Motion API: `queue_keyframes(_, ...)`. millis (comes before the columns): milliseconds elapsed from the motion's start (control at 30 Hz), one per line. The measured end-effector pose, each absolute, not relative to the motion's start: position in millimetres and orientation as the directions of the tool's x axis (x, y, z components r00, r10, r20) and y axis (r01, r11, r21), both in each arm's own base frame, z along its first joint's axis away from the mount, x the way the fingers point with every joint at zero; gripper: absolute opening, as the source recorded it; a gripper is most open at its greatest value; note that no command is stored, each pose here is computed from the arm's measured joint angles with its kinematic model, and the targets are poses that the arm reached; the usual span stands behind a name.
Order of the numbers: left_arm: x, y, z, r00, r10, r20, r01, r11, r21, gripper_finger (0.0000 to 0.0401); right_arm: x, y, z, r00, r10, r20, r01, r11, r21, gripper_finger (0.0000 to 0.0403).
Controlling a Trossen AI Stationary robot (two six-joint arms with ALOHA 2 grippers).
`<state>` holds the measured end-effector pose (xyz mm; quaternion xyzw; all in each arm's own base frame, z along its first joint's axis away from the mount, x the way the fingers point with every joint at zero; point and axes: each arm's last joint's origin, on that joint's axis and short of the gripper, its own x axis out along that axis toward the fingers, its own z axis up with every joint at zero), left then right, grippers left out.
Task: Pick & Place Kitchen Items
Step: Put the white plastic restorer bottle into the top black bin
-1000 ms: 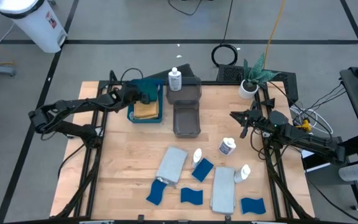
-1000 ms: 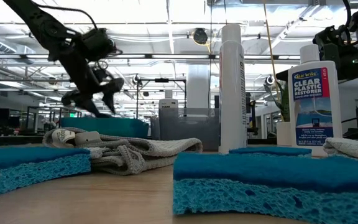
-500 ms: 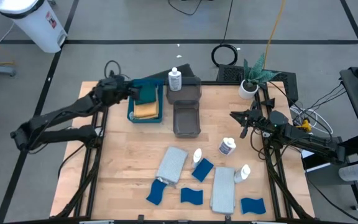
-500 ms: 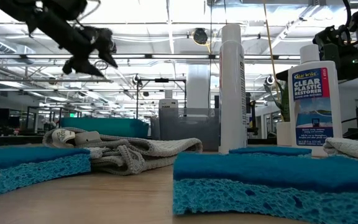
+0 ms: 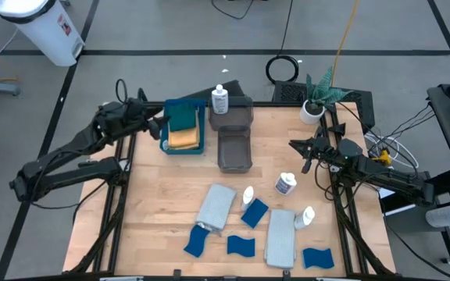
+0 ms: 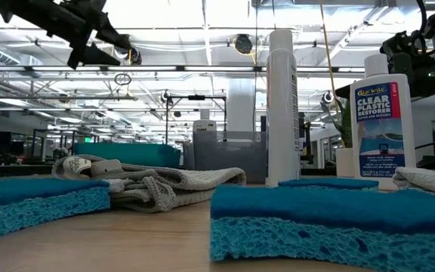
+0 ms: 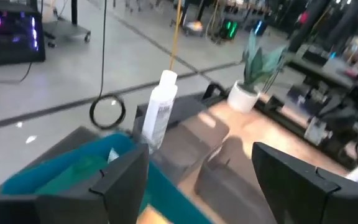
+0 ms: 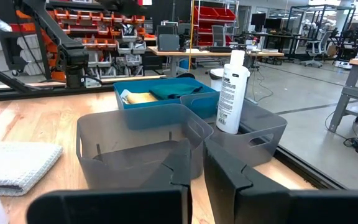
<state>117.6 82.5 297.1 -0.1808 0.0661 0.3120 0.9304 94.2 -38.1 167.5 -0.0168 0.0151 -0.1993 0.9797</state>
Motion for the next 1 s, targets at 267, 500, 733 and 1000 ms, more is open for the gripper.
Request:
queue_keyframes(267,117.1,81.6,293.1,0.794,0.542,-0.276,-0.608,0.722,-0.330,0.0290,94.2,-38.1,167.5,0.920,-0.391,-0.023,0.390,0.920,-0.039,0.0020)
queue_keyframes(500,125.5,65.2,296.0,0.875,0.415,-0.248,-0.470,0.850,-0.238,0.0290,94.2,-38.2,167.4,0.920,-0.391,-0.024,0.390,0.920,-0.039,0.0020)
queue_keyframes(733,128.5,44.7,281.8,0.874,0.442,-0.203,-0.470,0.874,-0.121,0.0290,94.1,-38.2,167.5,0.920,-0.391,-0.023,0.390,0.920,-0.039,0.0020)
queue_keyframes(1000,124.9,31.2,247.6,0.921,0.379,-0.091,-0.387,0.917,-0.095,0.0290,94.2,-38.1,167.5,0.920,-0.391,-0.023,0.390,0.920,-0.039,0.0020)
